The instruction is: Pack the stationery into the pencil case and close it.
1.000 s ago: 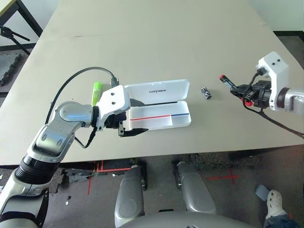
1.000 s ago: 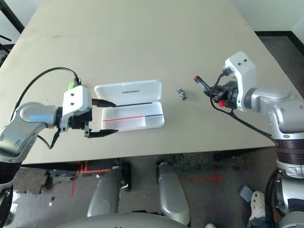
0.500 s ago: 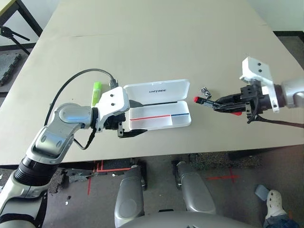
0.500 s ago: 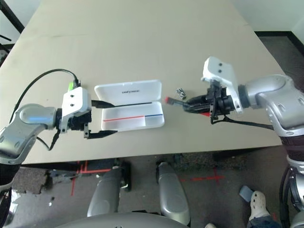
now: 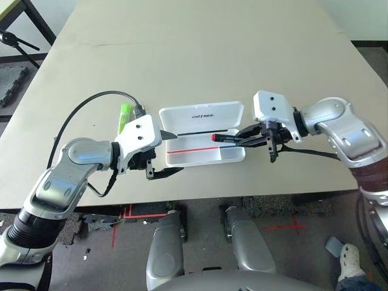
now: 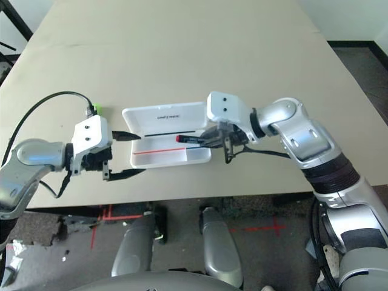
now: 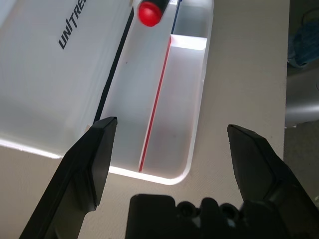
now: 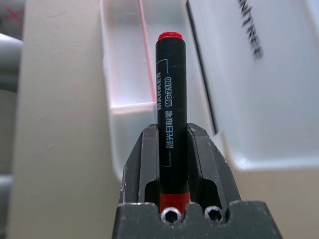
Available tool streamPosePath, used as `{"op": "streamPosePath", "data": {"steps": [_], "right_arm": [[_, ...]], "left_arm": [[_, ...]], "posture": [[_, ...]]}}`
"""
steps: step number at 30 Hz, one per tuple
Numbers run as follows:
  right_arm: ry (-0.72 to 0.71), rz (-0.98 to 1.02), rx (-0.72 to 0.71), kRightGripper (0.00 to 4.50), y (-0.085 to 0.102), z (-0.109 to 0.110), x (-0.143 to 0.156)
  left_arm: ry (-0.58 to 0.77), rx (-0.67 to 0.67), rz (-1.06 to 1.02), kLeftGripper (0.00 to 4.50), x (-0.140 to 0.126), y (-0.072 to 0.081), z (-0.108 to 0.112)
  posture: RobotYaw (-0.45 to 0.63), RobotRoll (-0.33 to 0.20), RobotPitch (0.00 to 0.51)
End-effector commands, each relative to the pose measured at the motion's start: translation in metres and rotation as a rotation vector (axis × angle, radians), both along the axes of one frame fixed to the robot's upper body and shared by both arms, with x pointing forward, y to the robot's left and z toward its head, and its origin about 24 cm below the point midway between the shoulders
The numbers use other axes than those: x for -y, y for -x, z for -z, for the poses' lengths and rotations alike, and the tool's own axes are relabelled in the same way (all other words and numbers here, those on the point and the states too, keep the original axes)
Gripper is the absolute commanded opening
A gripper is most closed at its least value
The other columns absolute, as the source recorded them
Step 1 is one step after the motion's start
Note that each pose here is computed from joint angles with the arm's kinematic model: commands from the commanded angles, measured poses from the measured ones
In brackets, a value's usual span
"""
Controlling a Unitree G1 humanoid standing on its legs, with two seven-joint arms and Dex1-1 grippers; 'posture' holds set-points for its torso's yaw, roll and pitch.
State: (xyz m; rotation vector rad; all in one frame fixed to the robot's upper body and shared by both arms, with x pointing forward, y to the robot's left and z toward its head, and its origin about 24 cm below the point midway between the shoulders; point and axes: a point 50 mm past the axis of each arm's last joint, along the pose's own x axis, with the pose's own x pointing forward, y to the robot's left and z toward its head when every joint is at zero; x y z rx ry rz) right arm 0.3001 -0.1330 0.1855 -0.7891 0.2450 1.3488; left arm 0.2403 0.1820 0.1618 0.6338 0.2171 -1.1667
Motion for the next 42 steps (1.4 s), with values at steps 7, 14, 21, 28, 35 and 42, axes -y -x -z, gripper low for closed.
{"op": "streamPosePath", "data": {"steps": [7,14,21,28,35,42], "right_arm": [[-0.002,-0.098,0.107,0.51,-0.003,0.005,-0.027],[-0.014,-0.14,0.145,0.51,-0.001,0.018,-0.049],[-0.068,-0.089,0.169,1.92,-0.002,0.024,-0.06],[-0.122,-0.033,0.144,4.47,-0.007,0.014,-0.05],[-0.08,-0.066,-0.113,4.47,0.006,0.003,-0.001],[-0.028,-0.016,-0.218,4.47,0.013,0.003,0.035]], "left_arm": [[0.002,0.0,-0.008,4.5,0.0,0.005,-0.001],[0.004,0.003,-0.024,4.5,-0.001,0.007,-0.001],[0.008,0.0,-0.048,4.5,-0.003,0.008,-0.001],[0.014,-0.006,-0.069,4.5,-0.007,0.008,-0.002],[0.027,0.033,-0.228,4.5,-0.022,-0.001,-0.008],[0.075,0.04,-0.477,4.5,-0.04,-0.008,-0.015]], "posture": [[-0.01,0.0,0.228],[0.01,0.0,0.23],[0.02,0.0,0.231],[0.01,0.0,0.232],[0.01,0.0,0.237],[0.01,0.0,0.246]]}}
